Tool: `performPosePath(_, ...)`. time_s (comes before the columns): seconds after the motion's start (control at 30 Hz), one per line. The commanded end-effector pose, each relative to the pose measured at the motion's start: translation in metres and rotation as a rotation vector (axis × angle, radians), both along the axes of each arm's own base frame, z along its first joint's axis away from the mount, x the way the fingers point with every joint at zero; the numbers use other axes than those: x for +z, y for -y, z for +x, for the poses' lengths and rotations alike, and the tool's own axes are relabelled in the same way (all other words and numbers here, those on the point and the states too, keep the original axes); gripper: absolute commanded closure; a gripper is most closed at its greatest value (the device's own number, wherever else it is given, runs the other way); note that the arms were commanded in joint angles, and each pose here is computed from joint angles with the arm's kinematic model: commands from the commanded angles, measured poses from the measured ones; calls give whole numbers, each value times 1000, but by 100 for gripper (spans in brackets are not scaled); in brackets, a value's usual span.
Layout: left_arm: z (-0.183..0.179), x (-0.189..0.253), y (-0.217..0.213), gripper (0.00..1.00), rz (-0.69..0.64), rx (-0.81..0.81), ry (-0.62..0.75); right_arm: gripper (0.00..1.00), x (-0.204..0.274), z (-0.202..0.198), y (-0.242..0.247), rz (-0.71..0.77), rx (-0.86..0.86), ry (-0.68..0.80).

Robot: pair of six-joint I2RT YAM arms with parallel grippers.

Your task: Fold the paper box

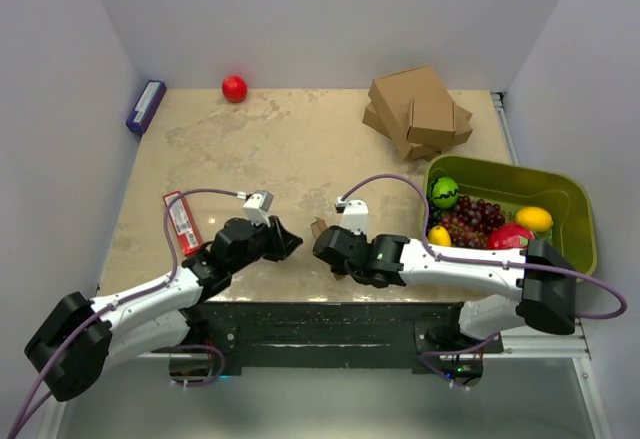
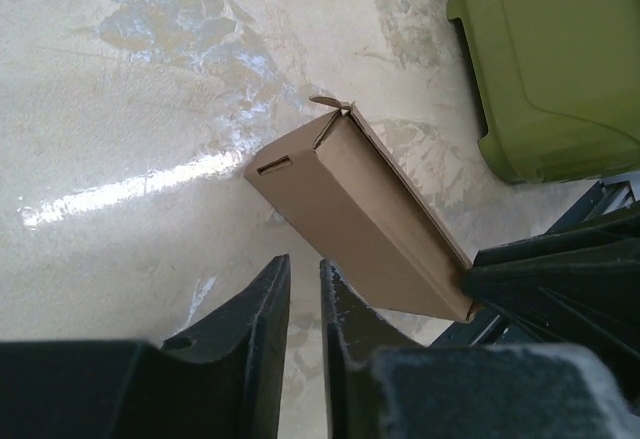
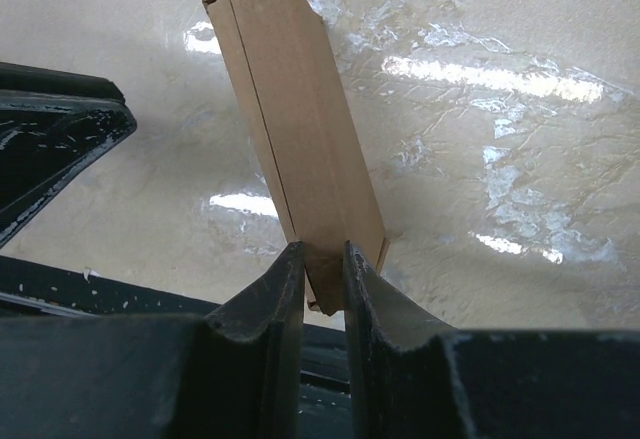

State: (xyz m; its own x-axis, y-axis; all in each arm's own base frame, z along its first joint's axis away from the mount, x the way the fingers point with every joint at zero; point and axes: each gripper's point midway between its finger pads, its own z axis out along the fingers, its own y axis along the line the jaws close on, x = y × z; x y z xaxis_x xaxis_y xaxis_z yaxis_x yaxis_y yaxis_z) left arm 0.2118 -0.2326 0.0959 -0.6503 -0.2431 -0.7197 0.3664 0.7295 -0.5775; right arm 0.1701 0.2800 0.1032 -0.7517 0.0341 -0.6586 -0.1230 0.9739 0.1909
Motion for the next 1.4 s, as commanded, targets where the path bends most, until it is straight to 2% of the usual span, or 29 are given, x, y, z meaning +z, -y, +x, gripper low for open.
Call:
performPosePath(0.0, 19, 48, 22, 61, -71, -34, 117, 81, -29, -12, 29, -179, 12, -60)
performPosePath(0.17, 33, 65, 37, 31, -85, -50, 141, 81, -29, -13, 29, -183, 12, -57)
performPosePath(0.33, 43, 59, 51, 20, -75, -64, 113, 82, -28, -13, 28, -180, 12, -55)
performPosePath(0.5, 46, 40, 55, 18, -39, -74, 61, 82, -28, -14, 29, -181, 12, -52)
performPosePath(0.73, 37, 18, 57, 21, -48, -93, 2, 82, -29, -14, 29, -181, 12, -53)
performPosePath(0.93, 28, 5, 60, 34, -77, -119, -35, 81, -30, -15, 28, -185, 12, -57)
performPosePath(0.97, 25, 2, 59, 40, -84, -122, -40, 81, -30, -14, 28, -182, 11, -55)
performPosePath(1.07, 20, -3, 58, 49, -104, -126, -58, 80, -29, -14, 27, -176, 9, -56)
performPosePath(1.27, 13, -11, 58, 56, -127, -132, -86, 78, -29, -14, 26, -172, 11, -55)
performPosePath(1.37, 10, -14, 57, 60, -130, -138, -95, 74, -28, -14, 25, -169, 9, -56)
